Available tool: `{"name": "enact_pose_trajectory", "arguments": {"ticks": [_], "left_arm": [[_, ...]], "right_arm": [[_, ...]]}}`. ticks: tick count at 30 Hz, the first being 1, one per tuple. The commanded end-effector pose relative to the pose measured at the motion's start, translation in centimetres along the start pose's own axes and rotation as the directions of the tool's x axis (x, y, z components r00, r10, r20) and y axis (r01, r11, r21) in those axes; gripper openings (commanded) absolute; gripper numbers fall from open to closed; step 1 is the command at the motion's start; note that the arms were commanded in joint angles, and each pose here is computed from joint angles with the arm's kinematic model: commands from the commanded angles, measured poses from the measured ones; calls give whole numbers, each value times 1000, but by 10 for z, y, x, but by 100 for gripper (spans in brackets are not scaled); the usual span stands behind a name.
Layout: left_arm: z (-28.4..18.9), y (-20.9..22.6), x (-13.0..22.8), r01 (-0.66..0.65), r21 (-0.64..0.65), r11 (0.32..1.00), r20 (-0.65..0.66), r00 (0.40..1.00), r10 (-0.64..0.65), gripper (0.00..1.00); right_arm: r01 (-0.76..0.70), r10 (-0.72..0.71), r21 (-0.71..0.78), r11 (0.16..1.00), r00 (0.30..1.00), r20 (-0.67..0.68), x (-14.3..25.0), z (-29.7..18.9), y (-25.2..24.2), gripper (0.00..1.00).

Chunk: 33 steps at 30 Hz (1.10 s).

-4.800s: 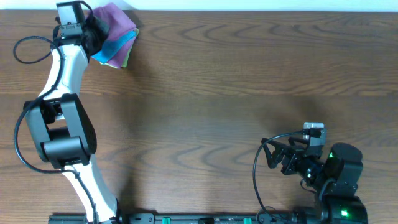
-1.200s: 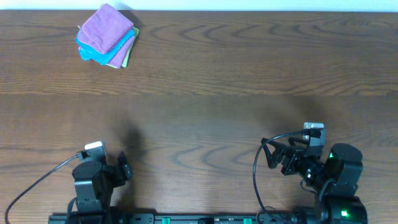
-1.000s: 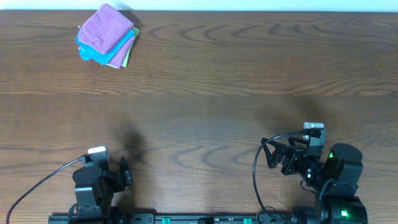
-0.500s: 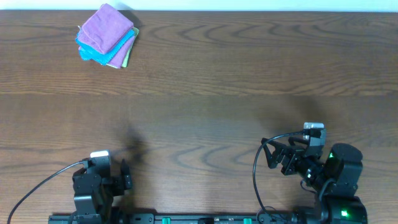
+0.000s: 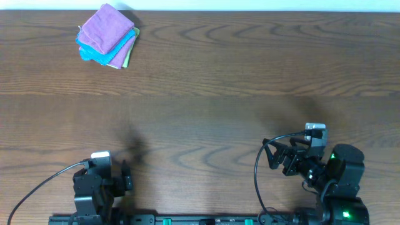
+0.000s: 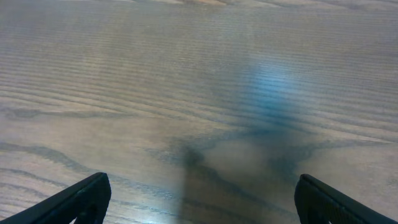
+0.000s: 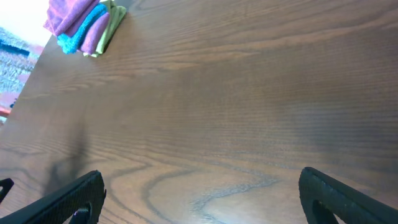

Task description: Fold the cloth

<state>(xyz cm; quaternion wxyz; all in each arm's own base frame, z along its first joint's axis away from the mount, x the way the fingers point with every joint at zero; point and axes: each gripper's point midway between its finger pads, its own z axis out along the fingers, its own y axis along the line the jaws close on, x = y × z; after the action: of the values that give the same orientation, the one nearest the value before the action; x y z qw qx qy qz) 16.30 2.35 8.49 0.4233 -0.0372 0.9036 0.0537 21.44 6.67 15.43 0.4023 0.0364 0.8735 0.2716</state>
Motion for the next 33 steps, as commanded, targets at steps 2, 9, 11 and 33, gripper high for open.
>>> {"name": "enact_pose_trajectory", "arguments": {"ticks": [2,9,11,33], "left_arm": [[1,1,16,-37,-8,999,-59,998,37,95],[1,1,16,-37,-8,999,-59,998,37,95],[1,2,16,-37,-8,999,-59,998,37,95],[1,1,16,-37,-8,999,-60,998,37,95]], "right_arm": [[-14,14,-4,1000,1000,5,-1,-1,0,99],[60,-69,145,988,996,61,5,-11,-21,99],[167,-182,173,971,980,79,9,-13,-24,99],[332,-351,291,897,936,13,59,1,-67,99]]}}
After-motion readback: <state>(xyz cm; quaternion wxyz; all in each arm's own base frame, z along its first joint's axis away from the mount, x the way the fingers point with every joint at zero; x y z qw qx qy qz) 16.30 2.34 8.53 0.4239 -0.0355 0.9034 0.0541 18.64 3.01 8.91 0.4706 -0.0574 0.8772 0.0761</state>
